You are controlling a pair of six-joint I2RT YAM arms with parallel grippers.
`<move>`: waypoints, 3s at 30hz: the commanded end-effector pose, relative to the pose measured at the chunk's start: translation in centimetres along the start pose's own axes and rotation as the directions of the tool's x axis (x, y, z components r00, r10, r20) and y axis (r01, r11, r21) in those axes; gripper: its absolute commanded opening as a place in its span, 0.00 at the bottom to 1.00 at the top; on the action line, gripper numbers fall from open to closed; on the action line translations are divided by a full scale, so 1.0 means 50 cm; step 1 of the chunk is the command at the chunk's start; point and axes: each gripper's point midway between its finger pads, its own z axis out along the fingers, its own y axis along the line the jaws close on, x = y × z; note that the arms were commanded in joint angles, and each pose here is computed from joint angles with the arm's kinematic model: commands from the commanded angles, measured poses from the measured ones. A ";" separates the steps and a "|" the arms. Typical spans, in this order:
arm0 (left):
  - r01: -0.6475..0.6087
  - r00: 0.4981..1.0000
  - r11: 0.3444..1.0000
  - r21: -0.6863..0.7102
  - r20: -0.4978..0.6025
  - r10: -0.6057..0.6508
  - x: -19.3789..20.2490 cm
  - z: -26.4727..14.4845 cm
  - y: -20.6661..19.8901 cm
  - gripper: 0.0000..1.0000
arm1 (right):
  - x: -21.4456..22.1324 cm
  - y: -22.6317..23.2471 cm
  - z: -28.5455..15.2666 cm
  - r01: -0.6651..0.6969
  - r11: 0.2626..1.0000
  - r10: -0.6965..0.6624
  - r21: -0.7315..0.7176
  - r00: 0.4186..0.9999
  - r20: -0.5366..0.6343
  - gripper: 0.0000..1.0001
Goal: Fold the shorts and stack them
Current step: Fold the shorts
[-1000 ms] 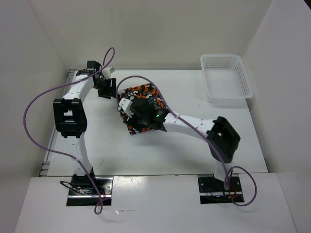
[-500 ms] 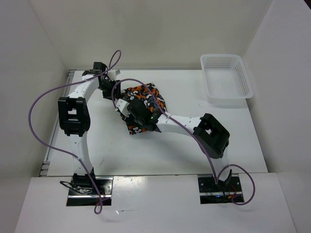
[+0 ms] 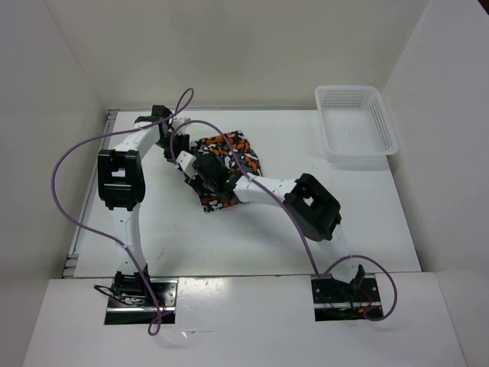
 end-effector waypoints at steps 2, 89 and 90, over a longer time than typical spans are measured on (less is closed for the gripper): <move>-0.006 1.000 1.000 0.028 -0.004 0.006 0.006 0.007 -0.011 0.40 | -0.063 -0.061 0.030 -0.083 0.993 0.075 0.079 0.992 0.097 0.53; -0.073 0.995 0.982 0.173 -0.047 0.083 0.035 0.013 -0.142 0.34 | 0.225 -0.047 -0.142 -0.310 0.948 0.294 -0.070 0.939 -0.177 0.19; -0.074 0.995 0.986 0.151 -0.049 0.083 0.034 0.029 -0.128 0.32 | 0.225 -0.046 -0.142 -0.325 0.943 0.309 -0.067 0.934 -0.178 0.19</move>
